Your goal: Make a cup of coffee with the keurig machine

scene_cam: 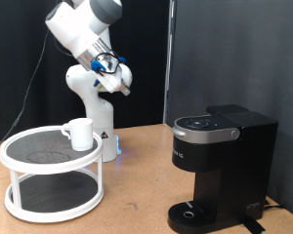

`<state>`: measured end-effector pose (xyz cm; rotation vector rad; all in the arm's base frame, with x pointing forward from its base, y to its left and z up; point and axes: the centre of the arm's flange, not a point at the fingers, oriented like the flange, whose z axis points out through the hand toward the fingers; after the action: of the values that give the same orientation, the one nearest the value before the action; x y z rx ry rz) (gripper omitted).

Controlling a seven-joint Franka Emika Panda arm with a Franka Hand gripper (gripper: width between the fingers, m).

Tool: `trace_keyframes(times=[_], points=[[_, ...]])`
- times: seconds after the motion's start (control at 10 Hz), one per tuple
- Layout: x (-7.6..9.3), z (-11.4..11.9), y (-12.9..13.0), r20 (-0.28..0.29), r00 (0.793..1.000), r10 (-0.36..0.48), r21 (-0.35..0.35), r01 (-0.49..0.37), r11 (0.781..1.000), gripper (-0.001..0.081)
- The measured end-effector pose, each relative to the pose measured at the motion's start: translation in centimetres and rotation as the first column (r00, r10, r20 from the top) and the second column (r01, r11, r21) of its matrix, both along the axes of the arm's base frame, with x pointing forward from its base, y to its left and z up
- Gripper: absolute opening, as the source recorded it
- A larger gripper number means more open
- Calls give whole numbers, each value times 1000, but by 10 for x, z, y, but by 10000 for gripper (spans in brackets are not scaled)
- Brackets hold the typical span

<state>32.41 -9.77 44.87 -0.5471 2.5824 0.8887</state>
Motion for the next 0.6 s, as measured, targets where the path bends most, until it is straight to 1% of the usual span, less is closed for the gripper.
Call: trace_keyframes(times=[0.2, 0.4, 0.5, 0.6], points=[[-21, 5, -18, -4, 1000, 3, 6, -3, 1000, 0], [-42, 6, -40, 0, 1000, 12, -12, -12, 1000, 0], [-52, 7, -51, 12, 1000, 15, -21, -15, 1000, 0], [-60, 9, -56, 25, 1000, 17, -17, -17, 1000, 0]])
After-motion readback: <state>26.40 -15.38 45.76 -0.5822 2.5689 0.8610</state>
